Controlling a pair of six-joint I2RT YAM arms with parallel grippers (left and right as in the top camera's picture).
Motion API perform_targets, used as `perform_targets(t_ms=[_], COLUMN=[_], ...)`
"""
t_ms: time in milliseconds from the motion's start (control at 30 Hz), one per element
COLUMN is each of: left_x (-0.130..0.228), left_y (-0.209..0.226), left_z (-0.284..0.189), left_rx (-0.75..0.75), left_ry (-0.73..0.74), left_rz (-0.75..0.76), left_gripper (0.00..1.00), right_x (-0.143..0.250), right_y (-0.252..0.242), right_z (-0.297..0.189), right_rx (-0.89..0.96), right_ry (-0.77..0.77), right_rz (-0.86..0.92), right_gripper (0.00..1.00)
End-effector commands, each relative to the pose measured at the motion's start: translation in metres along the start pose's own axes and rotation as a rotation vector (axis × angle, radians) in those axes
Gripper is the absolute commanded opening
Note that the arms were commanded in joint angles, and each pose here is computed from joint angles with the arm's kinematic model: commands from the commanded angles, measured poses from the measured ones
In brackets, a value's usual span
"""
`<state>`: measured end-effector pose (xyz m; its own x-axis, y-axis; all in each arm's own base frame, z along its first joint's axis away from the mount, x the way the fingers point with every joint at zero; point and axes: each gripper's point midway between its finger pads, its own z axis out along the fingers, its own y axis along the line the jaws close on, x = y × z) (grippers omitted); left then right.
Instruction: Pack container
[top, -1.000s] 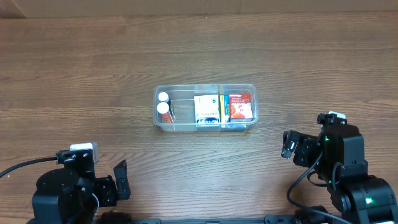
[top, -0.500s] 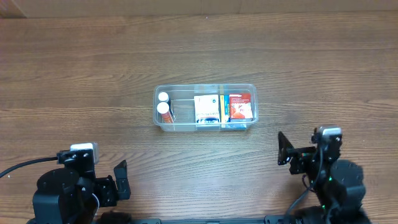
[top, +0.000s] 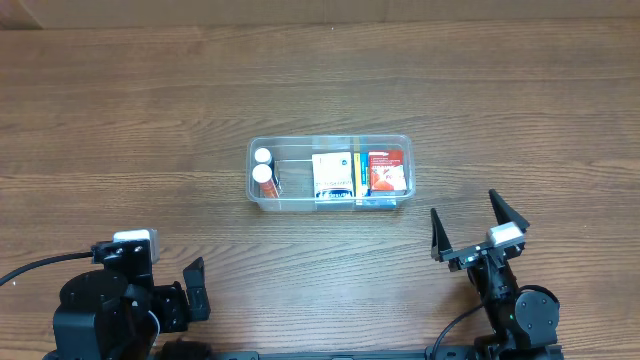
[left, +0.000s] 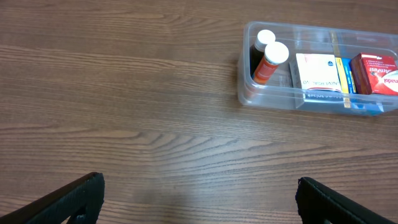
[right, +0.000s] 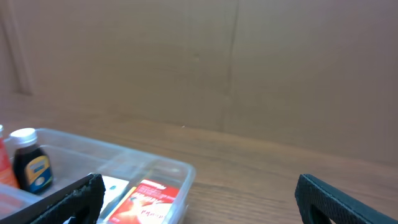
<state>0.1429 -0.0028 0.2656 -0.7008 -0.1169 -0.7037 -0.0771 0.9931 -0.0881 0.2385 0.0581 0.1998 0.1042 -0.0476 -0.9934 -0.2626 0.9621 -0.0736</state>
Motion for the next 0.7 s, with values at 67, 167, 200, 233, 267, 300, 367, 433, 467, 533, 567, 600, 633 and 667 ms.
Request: perform_targets(t_ms=[67, 167, 200, 233, 267, 300, 367, 433, 467, 533, 567, 600, 633, 667], left_x=[0.0, 0.0, 0.0, 0.0, 0.0, 0.0, 0.0, 0.0, 0.0, 0.0, 0.0, 0.0, 0.0, 0.0], left_y=[0.003, 0.003, 0.003, 0.003, 0.003, 0.003, 0.003, 0.003, 0.003, 0.003, 0.003, 0.003, 0.003, 0.003], left_z=[-0.001, -0.001, -0.001, -0.001, -0.001, -0.001, -0.001, -0.001, -0.001, -0.001, -0.001, -0.001, -0.001, -0.001], left_rx=[-0.014, -0.014, -0.014, -0.014, -0.014, -0.014, -0.014, -0.014, -0.014, -0.014, -0.014, -0.014, -0.014, -0.014], left_ry=[-0.011, -0.011, -0.011, -0.011, -0.011, -0.011, -0.011, -0.011, -0.011, -0.011, -0.011, -0.011, -0.011, -0.011], left_rz=[-0.024, -0.024, -0.024, -0.024, -0.024, -0.024, -0.024, -0.024, -0.024, -0.024, -0.024, -0.024, -0.024, -0.024], left_gripper=[1.0, 1.0, 1.0, 1.0, 1.0, 1.0, 1.0, 1.0, 1.0, 1.0, 1.0, 1.0, 1.0, 1.0], right_x=[0.024, 0.031, 0.031, 0.031, 0.031, 0.031, 0.031, 0.031, 0.031, 0.031, 0.031, 0.031, 0.031, 0.031], right_y=[-0.019, -0.019, -0.018, -0.018, -0.018, -0.018, -0.018, -0.018, -0.018, -0.018, -0.018, -0.018, -0.018, -0.018], right_z=[-0.003, -0.003, -0.003, -0.003, -0.003, -0.003, -0.003, -0.003, -0.003, -0.003, -0.003, -0.003, -0.003, -0.003], right_rx=[0.118, 0.117, 0.115, 0.115, 0.115, 0.115, 0.115, 0.115, 0.115, 0.115, 0.115, 0.115, 0.115, 0.115], right_ry=[0.089, 0.115, 0.114, 0.114, 0.114, 0.114, 0.114, 0.114, 0.114, 0.114, 0.114, 0.114, 0.114, 0.114], right_rz=[0.032, 0.057, 0.057, 0.057, 0.057, 0.057, 0.057, 0.057, 0.057, 0.057, 0.057, 0.057, 0.057, 0.057], right_gripper=[1.0, 1.0, 1.0, 1.0, 1.0, 1.0, 1.0, 1.0, 1.0, 1.0, 1.0, 1.0, 1.0, 1.0])
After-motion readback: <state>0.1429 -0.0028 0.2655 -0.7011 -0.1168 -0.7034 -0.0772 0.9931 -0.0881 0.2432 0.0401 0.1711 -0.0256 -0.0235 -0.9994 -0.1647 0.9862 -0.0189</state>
